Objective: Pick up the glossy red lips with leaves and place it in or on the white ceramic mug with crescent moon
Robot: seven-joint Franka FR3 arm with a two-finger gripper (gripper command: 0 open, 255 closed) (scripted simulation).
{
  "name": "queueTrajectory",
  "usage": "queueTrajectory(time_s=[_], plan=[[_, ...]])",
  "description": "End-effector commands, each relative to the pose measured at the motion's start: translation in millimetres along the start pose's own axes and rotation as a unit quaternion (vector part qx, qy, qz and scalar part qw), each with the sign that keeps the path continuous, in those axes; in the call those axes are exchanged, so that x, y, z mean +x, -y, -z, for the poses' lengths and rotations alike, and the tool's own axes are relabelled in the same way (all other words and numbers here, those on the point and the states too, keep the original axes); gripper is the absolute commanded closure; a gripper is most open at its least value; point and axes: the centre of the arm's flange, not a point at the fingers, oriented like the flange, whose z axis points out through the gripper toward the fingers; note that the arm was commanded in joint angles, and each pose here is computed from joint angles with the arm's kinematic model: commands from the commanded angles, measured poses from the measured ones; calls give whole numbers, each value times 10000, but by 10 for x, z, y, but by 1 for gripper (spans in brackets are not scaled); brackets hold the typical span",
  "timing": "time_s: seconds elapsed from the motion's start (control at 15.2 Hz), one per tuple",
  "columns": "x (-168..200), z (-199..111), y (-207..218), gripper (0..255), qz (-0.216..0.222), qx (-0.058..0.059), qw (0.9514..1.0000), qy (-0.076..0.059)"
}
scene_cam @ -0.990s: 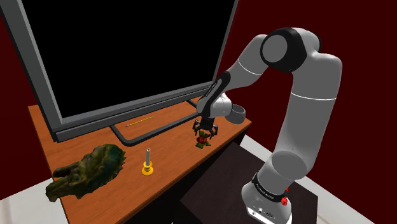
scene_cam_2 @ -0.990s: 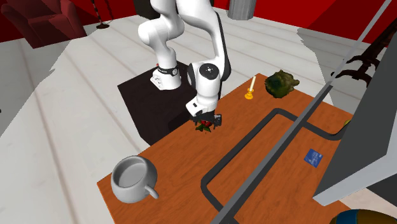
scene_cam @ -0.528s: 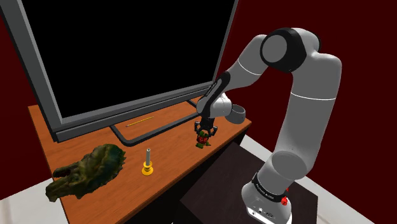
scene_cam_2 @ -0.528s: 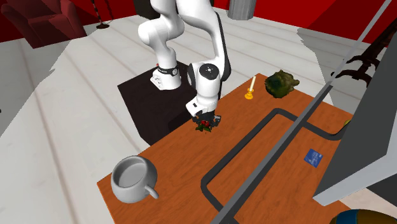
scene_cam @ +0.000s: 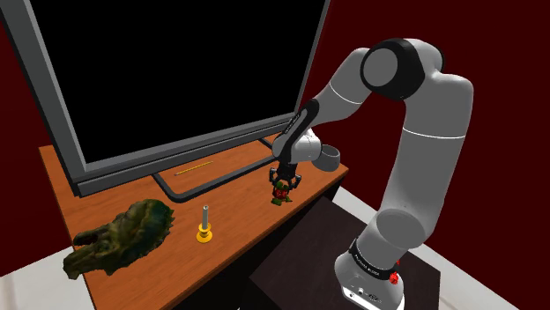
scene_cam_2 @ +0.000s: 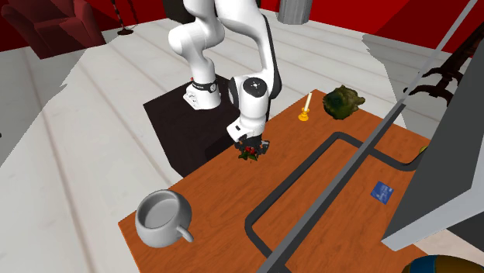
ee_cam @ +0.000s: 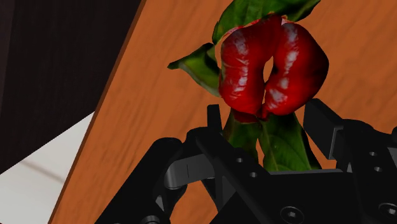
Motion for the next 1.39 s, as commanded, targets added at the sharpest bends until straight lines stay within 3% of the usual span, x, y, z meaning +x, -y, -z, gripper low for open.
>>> queueTrajectory(time_s=[0.0, 1.32], plan=[[6, 55, -2, 255, -8, 5, 10000, -10], [-91, 1106, -34, 255, -8, 6, 10000, -10]])
